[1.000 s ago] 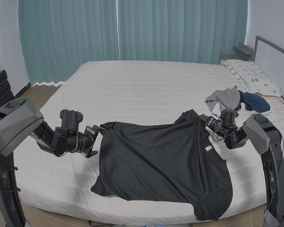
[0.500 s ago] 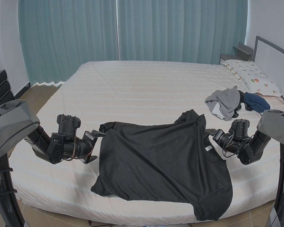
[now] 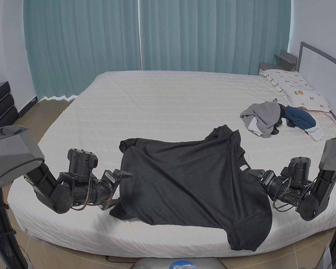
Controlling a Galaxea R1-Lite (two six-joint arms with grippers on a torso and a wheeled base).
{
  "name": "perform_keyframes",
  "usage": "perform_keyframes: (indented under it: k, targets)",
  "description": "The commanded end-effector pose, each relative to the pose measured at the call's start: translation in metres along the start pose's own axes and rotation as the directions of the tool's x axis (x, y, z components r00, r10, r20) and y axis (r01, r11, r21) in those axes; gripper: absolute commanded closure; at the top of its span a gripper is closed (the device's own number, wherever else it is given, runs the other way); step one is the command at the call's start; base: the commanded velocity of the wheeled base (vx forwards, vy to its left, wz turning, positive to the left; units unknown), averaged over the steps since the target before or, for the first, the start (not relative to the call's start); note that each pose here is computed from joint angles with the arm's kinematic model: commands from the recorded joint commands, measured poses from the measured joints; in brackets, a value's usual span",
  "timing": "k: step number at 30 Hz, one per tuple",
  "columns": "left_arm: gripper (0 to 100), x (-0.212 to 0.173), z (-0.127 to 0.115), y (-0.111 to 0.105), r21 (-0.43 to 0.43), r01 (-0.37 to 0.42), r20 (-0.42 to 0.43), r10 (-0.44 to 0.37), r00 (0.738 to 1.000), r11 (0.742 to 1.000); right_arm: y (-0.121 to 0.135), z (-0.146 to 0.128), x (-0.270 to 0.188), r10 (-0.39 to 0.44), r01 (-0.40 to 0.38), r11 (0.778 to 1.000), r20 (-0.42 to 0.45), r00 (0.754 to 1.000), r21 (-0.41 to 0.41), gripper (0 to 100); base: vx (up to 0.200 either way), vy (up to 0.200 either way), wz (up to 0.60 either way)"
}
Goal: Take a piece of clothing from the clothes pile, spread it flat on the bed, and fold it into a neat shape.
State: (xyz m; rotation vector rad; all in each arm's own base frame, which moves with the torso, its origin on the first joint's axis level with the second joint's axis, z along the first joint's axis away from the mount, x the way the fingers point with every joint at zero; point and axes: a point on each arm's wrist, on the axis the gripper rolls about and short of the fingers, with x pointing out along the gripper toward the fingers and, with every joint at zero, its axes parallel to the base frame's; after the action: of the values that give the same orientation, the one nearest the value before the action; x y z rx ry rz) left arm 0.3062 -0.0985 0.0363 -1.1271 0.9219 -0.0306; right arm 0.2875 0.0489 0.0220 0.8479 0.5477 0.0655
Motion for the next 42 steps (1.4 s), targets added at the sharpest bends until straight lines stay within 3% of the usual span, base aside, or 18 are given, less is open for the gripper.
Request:
perform_keyframes:
  k: [1, 7, 19, 25, 35, 42]
  targets:
    - [0, -0.005, -0.003, 0.0, 0.0, 0.001, -0.003, -0.001, 1.0, 1.0, 0.003, -0.001, -0.004, 0.009, -0.009, 1.0, -0.002, 1.0, -0.002, 0, 0.0, 0.0, 0.0]
    - [0, -0.004, -0.006, 0.0, 0.001, 0.001, -0.012, -0.001, 1.0, 1.0, 0.004, -0.003, -0.003, 0.01, -0.01, 1.0, -0.009, 1.0, -0.004, 0, 0.0, 0.0, 0.0]
    - [0, -0.004, -0.006, 0.0, 0.006, -0.002, -0.011, 0.002, 1.0, 1.0, 0.008, -0.011, -0.006, 0.02, -0.021, 1.0, -0.036, 0.999, -0.014, 0, 0.0, -0.2, 0.0]
    - [0, -0.006, -0.003, 0.003, -0.003, -0.024, 0.022, 0.024, 0.999, 1.0, 0.011, -0.015, -0.007, 0.026, -0.027, 1.0, -0.05, 0.998, -0.012, 0, 0.0, 0.0, 0.0]
    - [0, -0.009, -0.004, 0.029, -0.031, -0.16, 0.152, 0.163, 0.975, 0.987, 0.013, -0.021, -0.009, 0.038, -0.039, 0.999, -0.062, 0.997, -0.016, 0, 0.0, 0.0, 0.0]
    - [0, -0.003, -0.003, 0.038, -0.039, -0.211, 0.173, 0.215, 0.961, 0.977, 0.013, -0.021, -0.013, 0.06, -0.061, 0.998, -0.045, 0.997, -0.021, 0, 0.0, 0.0, 0.0]
